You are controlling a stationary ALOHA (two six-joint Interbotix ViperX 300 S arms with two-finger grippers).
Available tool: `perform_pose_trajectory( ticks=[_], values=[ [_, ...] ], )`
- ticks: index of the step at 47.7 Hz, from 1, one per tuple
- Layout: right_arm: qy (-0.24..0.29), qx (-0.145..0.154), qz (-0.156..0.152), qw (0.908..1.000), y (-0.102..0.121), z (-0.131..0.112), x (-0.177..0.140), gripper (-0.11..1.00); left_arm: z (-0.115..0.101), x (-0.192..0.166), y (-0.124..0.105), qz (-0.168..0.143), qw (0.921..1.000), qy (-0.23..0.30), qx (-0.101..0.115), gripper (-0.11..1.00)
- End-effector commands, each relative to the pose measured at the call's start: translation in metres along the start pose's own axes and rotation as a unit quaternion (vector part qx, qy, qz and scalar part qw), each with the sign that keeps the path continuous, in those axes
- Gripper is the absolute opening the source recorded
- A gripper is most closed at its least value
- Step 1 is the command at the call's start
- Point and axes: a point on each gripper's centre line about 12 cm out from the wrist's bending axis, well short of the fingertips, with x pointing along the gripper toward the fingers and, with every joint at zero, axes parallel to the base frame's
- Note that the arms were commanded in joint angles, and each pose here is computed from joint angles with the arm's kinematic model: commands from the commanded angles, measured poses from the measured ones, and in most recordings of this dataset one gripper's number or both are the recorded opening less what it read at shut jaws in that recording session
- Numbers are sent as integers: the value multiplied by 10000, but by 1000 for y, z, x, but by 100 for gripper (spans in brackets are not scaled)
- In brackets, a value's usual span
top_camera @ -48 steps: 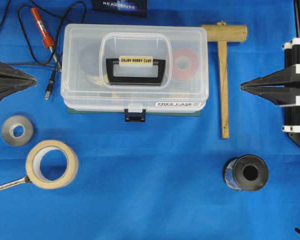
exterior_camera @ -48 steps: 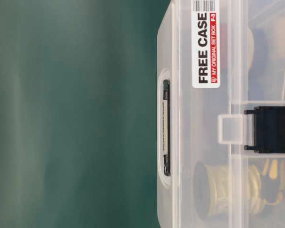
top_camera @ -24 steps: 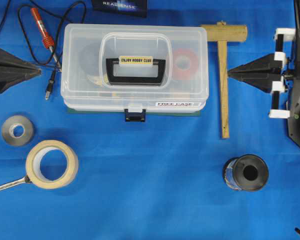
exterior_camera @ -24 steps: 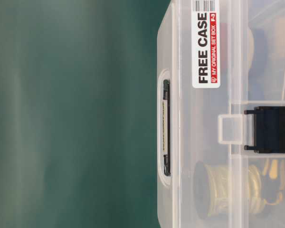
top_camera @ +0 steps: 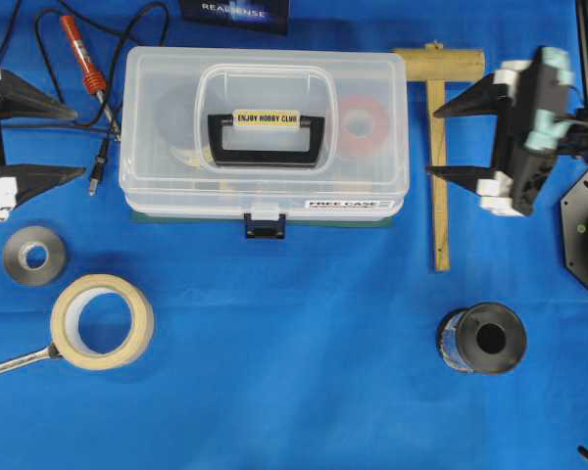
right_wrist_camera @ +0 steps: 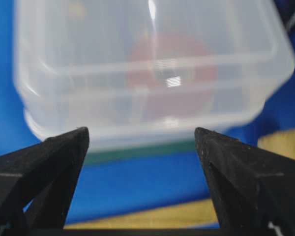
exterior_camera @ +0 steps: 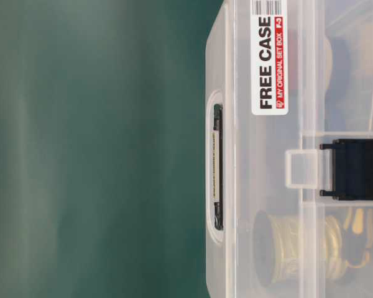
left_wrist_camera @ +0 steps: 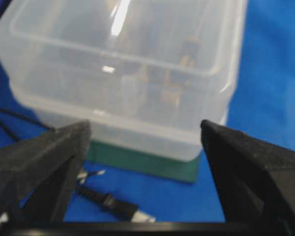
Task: Open the tool box with both arms.
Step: 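Position both open grippers at the lid edges on either side of the box, then grip the lid edges with both grippers and lift it up and back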
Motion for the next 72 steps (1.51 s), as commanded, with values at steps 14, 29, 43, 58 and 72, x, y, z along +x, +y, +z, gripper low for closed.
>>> perform_pose_trajectory(
  ticks=[14,29,43,58,72],
  values=[
    [183,4,-34,9998,-1,8,18,85,-1,28,9,196,9998,90,-46,88],
    [-32,34,-30,10000,-1,15,22,85,6,53,11,214,9997,69,16,88],
    [-201,34,-28,9998,-1,23,25,85,13,57,11,224,9997,-8,21,88],
    [-354,17,-22,9994,-1,33,21,85,24,45,12,253,9991,-330,21,88],
    [-791,1,-34,9969,-1,50,2,85,36,30,17,366,9968,-705,-24,88]
  ],
)
